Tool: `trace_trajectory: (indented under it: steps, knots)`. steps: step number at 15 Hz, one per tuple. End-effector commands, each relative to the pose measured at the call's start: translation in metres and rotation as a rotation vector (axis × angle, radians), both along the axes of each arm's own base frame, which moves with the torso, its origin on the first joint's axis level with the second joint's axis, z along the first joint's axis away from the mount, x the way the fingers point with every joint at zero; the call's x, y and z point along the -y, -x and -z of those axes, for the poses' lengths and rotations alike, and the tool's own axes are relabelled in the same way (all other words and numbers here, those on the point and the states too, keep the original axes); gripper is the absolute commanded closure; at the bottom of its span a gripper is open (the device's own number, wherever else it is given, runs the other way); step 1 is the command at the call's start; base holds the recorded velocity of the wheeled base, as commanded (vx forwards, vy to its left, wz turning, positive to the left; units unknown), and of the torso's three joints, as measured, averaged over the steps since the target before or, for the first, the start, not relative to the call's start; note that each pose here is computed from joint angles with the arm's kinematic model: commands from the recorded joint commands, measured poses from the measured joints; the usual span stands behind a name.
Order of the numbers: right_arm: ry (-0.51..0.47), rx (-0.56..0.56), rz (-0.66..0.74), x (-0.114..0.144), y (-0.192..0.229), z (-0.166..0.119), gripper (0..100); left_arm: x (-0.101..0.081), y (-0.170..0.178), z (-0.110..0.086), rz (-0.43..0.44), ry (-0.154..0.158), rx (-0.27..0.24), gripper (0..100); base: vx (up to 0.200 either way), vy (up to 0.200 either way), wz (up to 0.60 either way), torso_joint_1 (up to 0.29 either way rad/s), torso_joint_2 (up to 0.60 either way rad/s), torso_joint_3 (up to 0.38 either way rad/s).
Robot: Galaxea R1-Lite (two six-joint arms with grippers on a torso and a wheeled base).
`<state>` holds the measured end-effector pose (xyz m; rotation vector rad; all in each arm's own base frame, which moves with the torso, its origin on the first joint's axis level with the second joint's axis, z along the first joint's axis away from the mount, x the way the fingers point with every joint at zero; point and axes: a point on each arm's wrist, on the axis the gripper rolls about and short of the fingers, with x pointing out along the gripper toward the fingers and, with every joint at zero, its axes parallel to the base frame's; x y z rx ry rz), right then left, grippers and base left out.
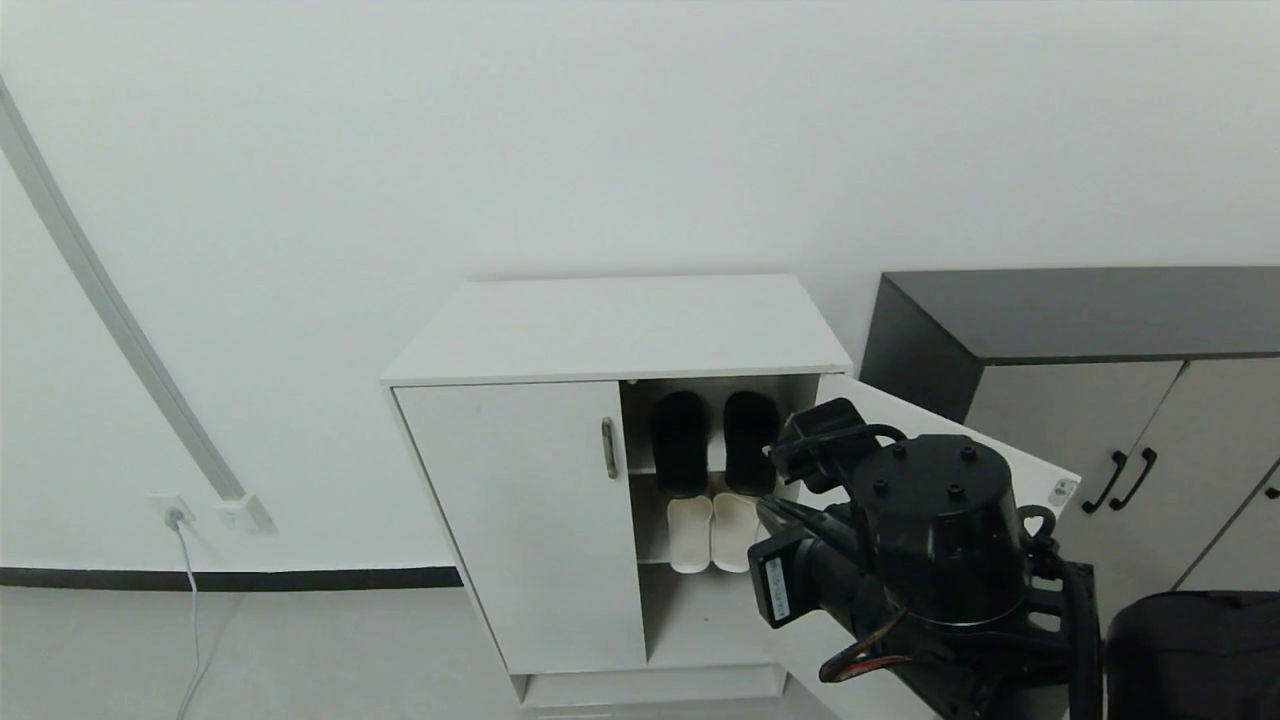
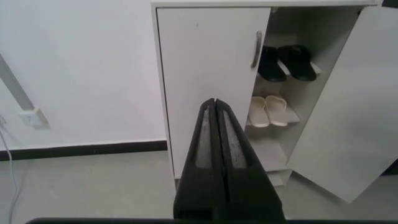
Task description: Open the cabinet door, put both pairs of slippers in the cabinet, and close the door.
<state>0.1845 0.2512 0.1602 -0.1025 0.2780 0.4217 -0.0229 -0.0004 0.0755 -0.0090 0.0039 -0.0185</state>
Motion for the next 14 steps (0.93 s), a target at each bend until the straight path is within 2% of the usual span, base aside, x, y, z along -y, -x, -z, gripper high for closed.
trace_trajectory:
  steps: [1,7,14]
  knots:
    - [0.001,-0.001,0.0,-0.0006,-0.0002,0.0009,100,0.0,-0.0001,0.0,0.0,0.0,-0.001,100,0.0,0.0,0.0,0.232,-0.57,-0.325]
    - [0.003,-0.003,0.005,0.001,-0.0009,0.0016,100,0.0,-0.0001,0.0,0.0,0.0,-0.001,100,0.0,0.0,0.0,0.248,-0.57,-0.316]
    - [0.005,-0.003,0.007,0.0013,-0.0018,0.002,100,0.0,-0.0001,-0.0001,0.0,0.0,0.001,100,0.0,0.0,0.0,0.015,-0.04,-0.02]
